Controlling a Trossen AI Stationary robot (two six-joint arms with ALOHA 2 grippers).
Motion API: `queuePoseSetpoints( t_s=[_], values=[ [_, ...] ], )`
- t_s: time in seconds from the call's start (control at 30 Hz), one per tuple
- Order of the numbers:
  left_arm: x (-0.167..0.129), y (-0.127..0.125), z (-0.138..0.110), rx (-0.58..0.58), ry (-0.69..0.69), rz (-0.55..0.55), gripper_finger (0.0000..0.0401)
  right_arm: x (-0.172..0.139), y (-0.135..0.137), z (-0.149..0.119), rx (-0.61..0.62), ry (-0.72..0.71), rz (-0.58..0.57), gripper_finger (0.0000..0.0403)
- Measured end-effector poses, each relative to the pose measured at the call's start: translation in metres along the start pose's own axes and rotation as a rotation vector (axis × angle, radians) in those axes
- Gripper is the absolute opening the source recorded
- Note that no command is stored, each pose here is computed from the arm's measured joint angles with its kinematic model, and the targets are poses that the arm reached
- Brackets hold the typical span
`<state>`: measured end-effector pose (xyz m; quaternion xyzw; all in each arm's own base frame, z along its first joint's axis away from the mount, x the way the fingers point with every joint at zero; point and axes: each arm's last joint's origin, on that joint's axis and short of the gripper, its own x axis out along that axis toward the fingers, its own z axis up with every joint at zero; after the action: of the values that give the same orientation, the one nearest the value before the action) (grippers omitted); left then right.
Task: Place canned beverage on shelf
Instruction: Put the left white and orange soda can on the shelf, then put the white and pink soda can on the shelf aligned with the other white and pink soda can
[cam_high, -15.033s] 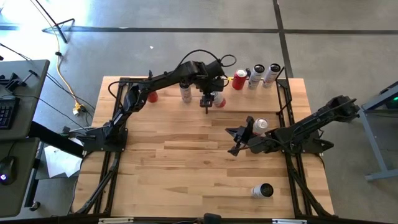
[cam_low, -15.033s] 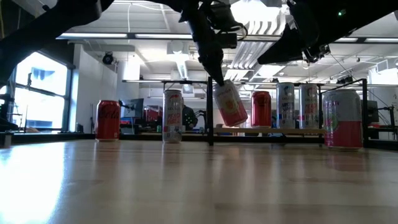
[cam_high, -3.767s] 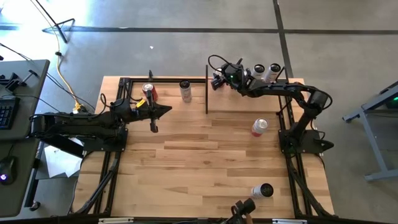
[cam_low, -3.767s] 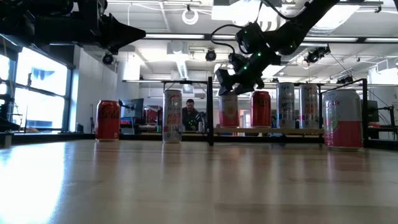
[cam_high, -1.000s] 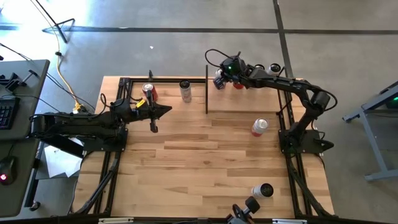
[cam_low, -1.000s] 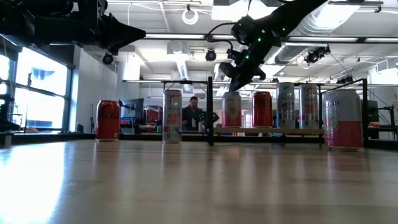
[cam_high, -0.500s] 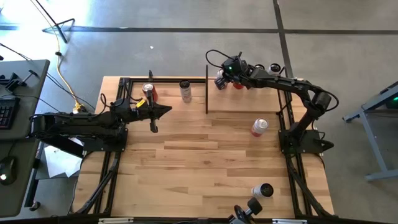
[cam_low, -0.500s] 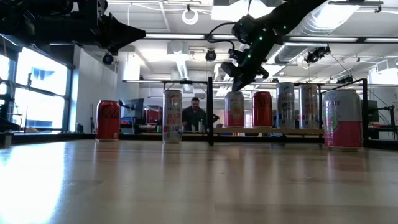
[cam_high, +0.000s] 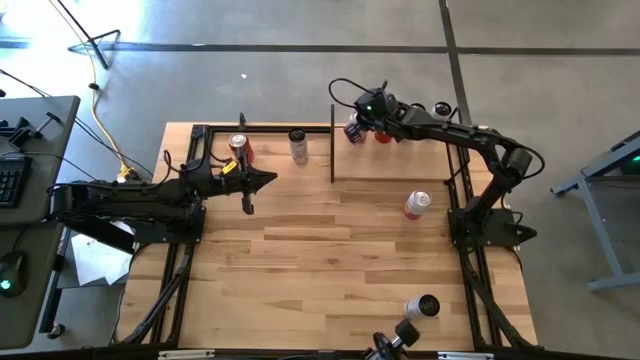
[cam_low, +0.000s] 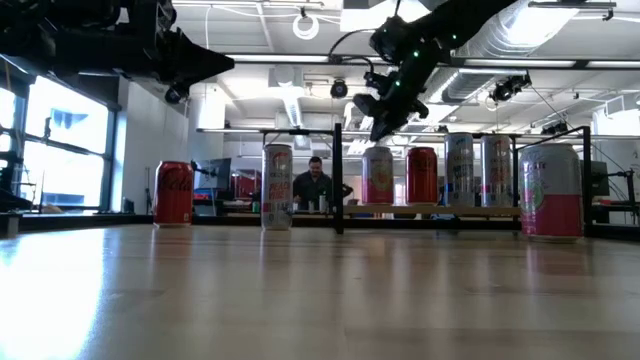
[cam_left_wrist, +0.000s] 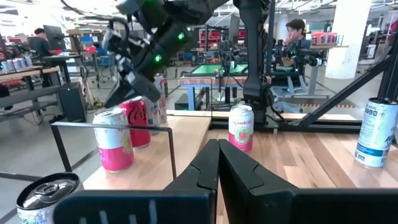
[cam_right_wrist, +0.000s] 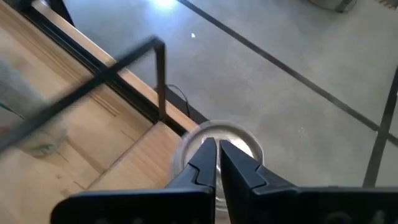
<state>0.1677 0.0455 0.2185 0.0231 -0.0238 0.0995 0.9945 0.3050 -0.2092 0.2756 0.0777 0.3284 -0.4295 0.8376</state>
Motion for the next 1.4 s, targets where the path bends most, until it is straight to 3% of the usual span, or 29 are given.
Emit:
queuePoseSetpoints(
  t_s=[0.3,0.5,0.67,0.87,1.0,1.2,1.4],
  values=[
    [0.000,0.000,0.000,0.018,-0.001,0.000,0.0000,-0.033,0.018,0.035,-0.153,-0.068,-0.005,0.0032],
    [-0.003,0.000,0.002,0.035,-0.003,-0.005,0.0000,-0.053,0.053,0.053,-0.321,-0.222,0.173,0.0111],
    [-0.007,-0.001,0.006,0.026,-0.021,-0.005,0.0000,-0.029,0.082,0.055,-0.339,-0.199,0.400,0.0206],
    [-0.010,-0.001,0.005,0.019,0.006,-0.008,0.0000,0.015,0.108,0.059,-0.395,-0.127,0.431,0.0291],
    [-0.010,-0.001,0.004,0.025,0.008,-0.008,0.0000,0.032,0.118,0.069,-0.469,-0.113,0.449,0.0306],
    [-0.010,-0.001,0.004,0.026,0.008,-0.008,0.0000,0.046,0.128,0.077,-0.522,-0.073,0.564,0.0307],
    [-0.010,-0.001,0.004,0.026,0.010,-0.008,0.0000,0.058,0.130,0.076,-0.548,-0.023,0.529,0.0307]
  ],
)
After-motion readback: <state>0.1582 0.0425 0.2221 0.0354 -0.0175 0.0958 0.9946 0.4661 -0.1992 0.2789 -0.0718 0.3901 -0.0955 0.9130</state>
